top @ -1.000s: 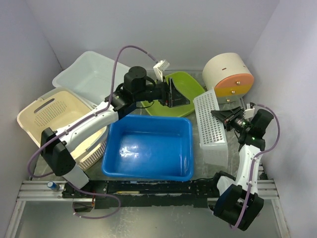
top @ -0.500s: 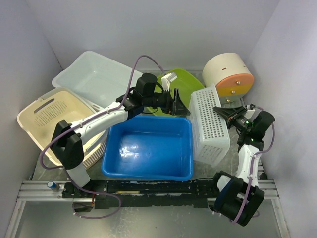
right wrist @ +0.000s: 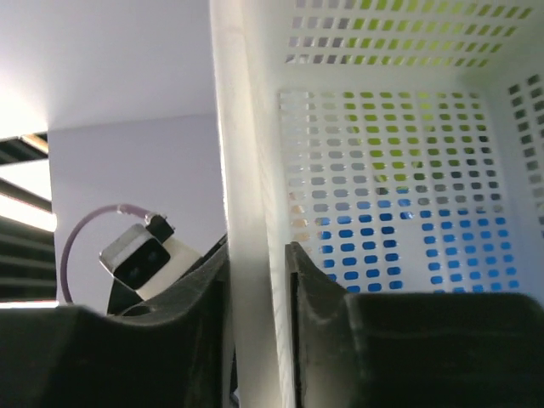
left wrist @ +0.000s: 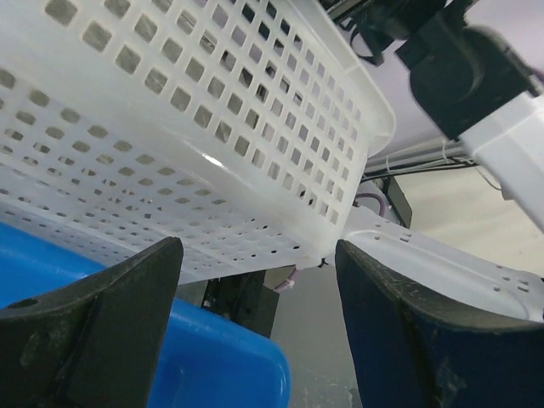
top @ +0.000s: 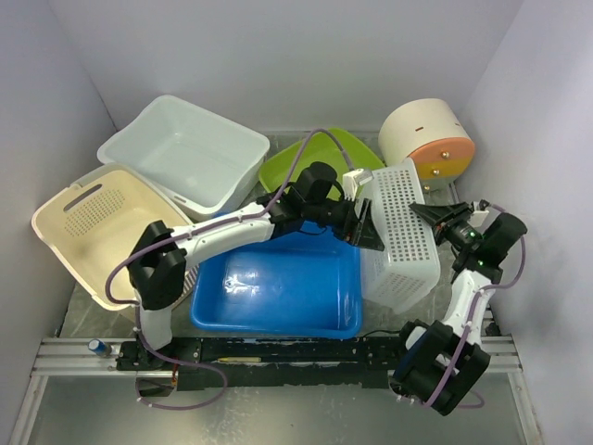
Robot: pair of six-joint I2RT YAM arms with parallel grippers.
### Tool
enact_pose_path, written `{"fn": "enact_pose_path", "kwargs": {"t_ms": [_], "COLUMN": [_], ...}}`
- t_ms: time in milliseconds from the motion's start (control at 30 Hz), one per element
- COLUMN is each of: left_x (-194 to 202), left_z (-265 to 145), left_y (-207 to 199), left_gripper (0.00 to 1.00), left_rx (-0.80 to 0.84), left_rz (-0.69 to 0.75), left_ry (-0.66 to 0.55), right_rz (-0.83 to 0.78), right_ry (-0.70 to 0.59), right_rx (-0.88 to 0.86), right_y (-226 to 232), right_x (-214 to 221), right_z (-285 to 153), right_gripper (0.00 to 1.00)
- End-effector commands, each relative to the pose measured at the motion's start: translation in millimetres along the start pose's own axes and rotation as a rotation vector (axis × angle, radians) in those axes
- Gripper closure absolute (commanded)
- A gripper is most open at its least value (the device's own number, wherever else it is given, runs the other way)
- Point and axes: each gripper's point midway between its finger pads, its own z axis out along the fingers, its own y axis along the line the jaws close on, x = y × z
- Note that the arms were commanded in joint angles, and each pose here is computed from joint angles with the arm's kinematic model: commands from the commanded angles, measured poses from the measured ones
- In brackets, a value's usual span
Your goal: Turn the large container upside down
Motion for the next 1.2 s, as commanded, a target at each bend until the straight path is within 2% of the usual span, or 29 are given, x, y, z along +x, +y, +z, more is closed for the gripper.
{"fn": "enact_pose_path", "kwargs": {"t_ms": [0,100,167,367,467,533,667,700,733,967,1167], "left_x": [-14,-15,-20,-23,-20,-18,-16,-13,-12,-16,-32], "left_z": [10,19,25,47,59,65,76,80,83,91,77], "left_y": [-5,-7,-11,-23,-27,-29,-36,-36,-38,-40,-51], "left_gripper": [0.16,0.16,0.16,0.16,0.16,0.16,0.16,0.16,0.16,0.16,0.13], "left_rx": [0.02,0.028,0.041,0.072,0.088,0.104,0.156,0.168,0.178,0.2,0.18], "left_rz": [0.035,0.041,0.049,0.077,0.079,0.076,0.06,0.054,0.051,0.037,0.085], "left_ry": [-0.02,-0.021,-0.025,-0.01,0.006,0.009,0.014,0.022,0.022,0.008,-0.036], "right_rz": [0.165,0.131,0.124,0.061,-0.009,-0.064,-0.19,-0.215,-0.236,-0.42,-0.552], "right_ry": [-0.045,-0.092,-0.115,-0.211,-0.285,-0.347,-0.448,-0.48,-0.511,-0.684,-0.719], "right_rx": [0.217,0.273,0.312,0.468,0.583,0.693,0.815,0.85,0.885,1.06,1.018], "right_y": [-55,-59,-65,-83,-85,-85,-63,-58,-55,-12,24], "right_x": [-4,-15,-21,-45,-63,-77,-98,-103,-107,-119,-112], "right_z": [-7,-13,-17,-37,-51,-66,-87,-93,-100,-129,-128], "right_gripper": [0.67,0.52,0.45,0.41,0.32,0.22,0.17,0.1,0.08,0.02,0.02]}}
